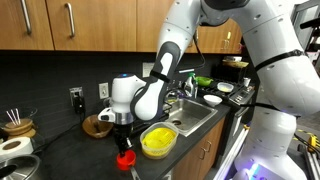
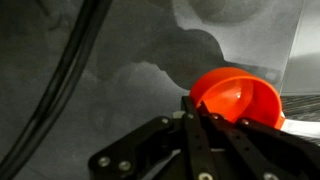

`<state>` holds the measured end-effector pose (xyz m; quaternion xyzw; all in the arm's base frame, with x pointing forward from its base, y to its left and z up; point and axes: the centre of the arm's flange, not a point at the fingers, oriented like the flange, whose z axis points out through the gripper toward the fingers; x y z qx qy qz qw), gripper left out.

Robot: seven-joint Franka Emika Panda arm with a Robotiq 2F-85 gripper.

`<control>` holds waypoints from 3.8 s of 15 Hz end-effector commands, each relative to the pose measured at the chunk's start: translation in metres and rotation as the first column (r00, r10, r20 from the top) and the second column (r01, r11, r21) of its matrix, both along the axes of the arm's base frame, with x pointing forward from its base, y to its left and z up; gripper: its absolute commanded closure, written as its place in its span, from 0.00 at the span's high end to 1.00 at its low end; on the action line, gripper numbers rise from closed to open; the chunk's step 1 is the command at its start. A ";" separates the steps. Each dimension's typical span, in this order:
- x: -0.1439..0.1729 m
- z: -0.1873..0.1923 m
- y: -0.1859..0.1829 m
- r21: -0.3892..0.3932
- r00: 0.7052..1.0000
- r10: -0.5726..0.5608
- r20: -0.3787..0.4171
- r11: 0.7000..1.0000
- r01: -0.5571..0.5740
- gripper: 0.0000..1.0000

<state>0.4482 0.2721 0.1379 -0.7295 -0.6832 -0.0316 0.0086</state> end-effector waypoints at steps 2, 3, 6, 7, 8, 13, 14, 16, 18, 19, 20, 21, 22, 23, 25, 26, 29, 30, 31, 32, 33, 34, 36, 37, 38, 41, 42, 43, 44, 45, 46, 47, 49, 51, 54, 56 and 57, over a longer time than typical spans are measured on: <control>-0.019 0.030 -0.019 0.012 0.998 -0.044 0.039 0.999 0.043 0.01; -0.019 0.033 -0.023 0.020 0.997 -0.057 0.044 0.998 0.057 0.01; -0.019 0.040 -0.037 0.050 0.995 -0.083 0.060 0.996 0.080 0.01; -0.019 0.042 -0.042 0.063 0.993 -0.096 0.065 0.994 0.092 0.01; -0.018 0.044 -0.049 0.080 0.991 -0.115 0.072 0.991 0.109 0.01; -0.019 0.046 -0.073 0.156 0.980 -0.177 0.089 0.974 0.162 0.01; -0.020 0.047 -0.078 0.172 0.978 -0.189 0.089 0.970 0.172 0.01; -0.022 0.049 -0.086 0.198 0.973 -0.213 0.089 0.961 0.193 0.01; -0.024 0.052 -0.095 0.222 0.967 -0.238 0.088 0.951 0.213 0.01; -0.025 0.054 -0.100 0.234 0.964 -0.250 0.088 0.946 0.224 0.01; -0.026 0.056 -0.104 0.246 0.962 -0.261 0.086 0.941 0.233 0.01; -0.026 0.058 -0.111 0.257 0.958 -0.274 0.082 0.935 0.245 0.01; -0.027 0.061 -0.117 0.265 0.954 -0.288 0.079 0.929 0.258 0.01; -0.029 0.064 -0.122 0.269 0.951 -0.300 0.076 0.924 0.270 0.01; -0.031 0.071 -0.133 0.269 0.945 -0.322 0.066 0.917 0.293 0.01; -0.031 0.075 -0.139 0.270 0.941 -0.333 0.063 0.913 0.305 0.01; -0.030 0.085 -0.154 0.273 0.932 -0.360 0.054 0.903 0.333 0.01; -0.029 0.088 -0.158 0.273 0.929 -0.366 0.050 0.900 0.340 0.01; -0.028 0.090 -0.163 0.267 0.928 -0.370 0.039 0.899 0.347 0.01; -0.027 0.093 -0.166 0.261 0.927 -0.374 0.031 0.898 0.354 0.01; -0.026 0.094 -0.170 0.253 0.926 -0.376 0.023 0.898 0.359 0.01; -0.025 0.096 -0.172 0.241 0.926 -0.378 0.011 0.899 0.365 0.01; -0.022 0.099 -0.176 0.226 0.926 -0.377 -0.012 0.901 0.370 0.01; -0.019 0.099 -0.177 0.226 0.927 -0.376 -0.023 0.901 0.371 0.01; -0.016 0.099 -0.177 0.229 0.926 -0.376 -0.032 0.899 0.373 0.01; -0.002 0.100 -0.172 0.250 0.924 -0.378 -0.054 0.891 0.379 0.01; 0.003 0.101 -0.169 0.261 0.923 -0.381 -0.058 0.886 0.383 0.01; 0.008 0.102 -0.166 0.273 0.922 -0.381 -0.065 0.882 0.384 0.01; 0.013 0.102 -0.162 0.280 0.924 -0.375 -0.073 0.882 0.380 0.01; 0.017 0.101 -0.159 0.285 0.927 -0.368 -0.078 0.882 0.374 0.01; 0.019 0.101 -0.155 0.288 0.926 -0.370 -0.079 0.880 0.377 0.01; 0.021 0.101 -0.152 0.290 0.926 -0.370 -0.073 0.881 0.375 0.01; 0.024 0.101 -0.144 0.294 0.928 -0.366 -0.070 0.881 0.370 0.01; 0.023 0.101 -0.136 0.270 0.922 -0.377 -0.090 0.882 0.387 0.01; 0.012 0.106 -0.120 0.211 0.918 -0.381 -0.109 0.894 0.396 0.01; 0.013 0.107 -0.110 0.226 0.939 -0.332 -0.088 0.911 0.344 0.01; 0.014 0.108 -0.106 0.231 0.948 -0.309 -0.078 0.919 0.319 0.01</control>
